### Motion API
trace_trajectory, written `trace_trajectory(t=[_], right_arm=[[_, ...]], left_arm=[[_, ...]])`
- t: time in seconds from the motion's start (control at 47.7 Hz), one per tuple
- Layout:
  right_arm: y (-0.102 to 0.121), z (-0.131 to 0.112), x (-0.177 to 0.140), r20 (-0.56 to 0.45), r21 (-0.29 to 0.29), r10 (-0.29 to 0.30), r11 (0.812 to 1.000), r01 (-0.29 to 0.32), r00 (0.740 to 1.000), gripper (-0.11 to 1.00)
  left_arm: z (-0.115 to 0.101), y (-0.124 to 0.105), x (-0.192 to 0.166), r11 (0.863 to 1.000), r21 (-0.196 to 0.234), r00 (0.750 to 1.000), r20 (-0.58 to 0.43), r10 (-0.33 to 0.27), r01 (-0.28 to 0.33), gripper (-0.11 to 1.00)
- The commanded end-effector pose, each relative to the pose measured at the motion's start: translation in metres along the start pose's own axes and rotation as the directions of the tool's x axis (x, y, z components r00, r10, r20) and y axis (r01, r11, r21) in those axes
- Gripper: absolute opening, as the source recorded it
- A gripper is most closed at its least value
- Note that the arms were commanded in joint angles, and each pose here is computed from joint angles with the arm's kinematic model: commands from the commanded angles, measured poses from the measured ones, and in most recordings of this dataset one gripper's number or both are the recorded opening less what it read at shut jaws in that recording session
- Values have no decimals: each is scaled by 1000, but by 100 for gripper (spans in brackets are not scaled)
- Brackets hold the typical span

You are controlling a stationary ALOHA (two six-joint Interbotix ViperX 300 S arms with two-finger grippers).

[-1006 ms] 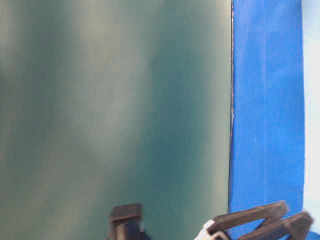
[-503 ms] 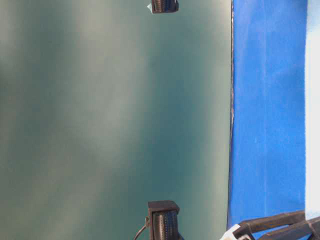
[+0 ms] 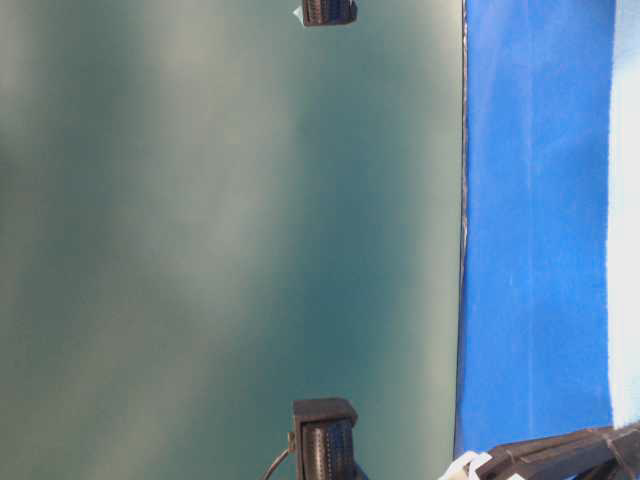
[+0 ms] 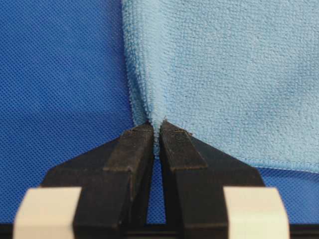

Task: Fold the light blue towel.
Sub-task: 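Grasp the left and right ends of the folded strip with both grippers, then lift the strip and swing the left end over toward the right gripper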

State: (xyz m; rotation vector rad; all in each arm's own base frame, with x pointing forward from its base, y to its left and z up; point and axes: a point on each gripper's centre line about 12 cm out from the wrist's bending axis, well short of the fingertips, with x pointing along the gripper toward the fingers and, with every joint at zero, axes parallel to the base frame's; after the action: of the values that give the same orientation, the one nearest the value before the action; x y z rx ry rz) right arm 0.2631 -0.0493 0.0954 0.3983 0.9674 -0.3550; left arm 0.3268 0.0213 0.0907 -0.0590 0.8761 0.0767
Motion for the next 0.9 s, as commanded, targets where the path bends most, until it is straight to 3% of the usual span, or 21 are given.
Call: trace_trajectory(t=[0.0, 0.231, 0.566, 0.88], right_arm=[[4, 10, -6, 33, 4, 12, 1000, -12, 999, 1], [15, 27, -41, 91, -13, 28, 1000, -27, 995, 1], [23, 50, -121, 219, -17, 51, 999, -48, 974, 1], [20, 54, -156, 326, -34, 75, 997, -67, 942, 1]], left_arm=[[17, -2, -8, 1000, 1, 999, 40, -4, 4, 2], [47, -3, -46, 1000, 0, 998, 69, -10, 10, 2], [89, -5, -121, 1000, -2, 972, 232, -20, 21, 2], [97, -6, -145, 1000, 9, 954, 300, -24, 22, 2]])
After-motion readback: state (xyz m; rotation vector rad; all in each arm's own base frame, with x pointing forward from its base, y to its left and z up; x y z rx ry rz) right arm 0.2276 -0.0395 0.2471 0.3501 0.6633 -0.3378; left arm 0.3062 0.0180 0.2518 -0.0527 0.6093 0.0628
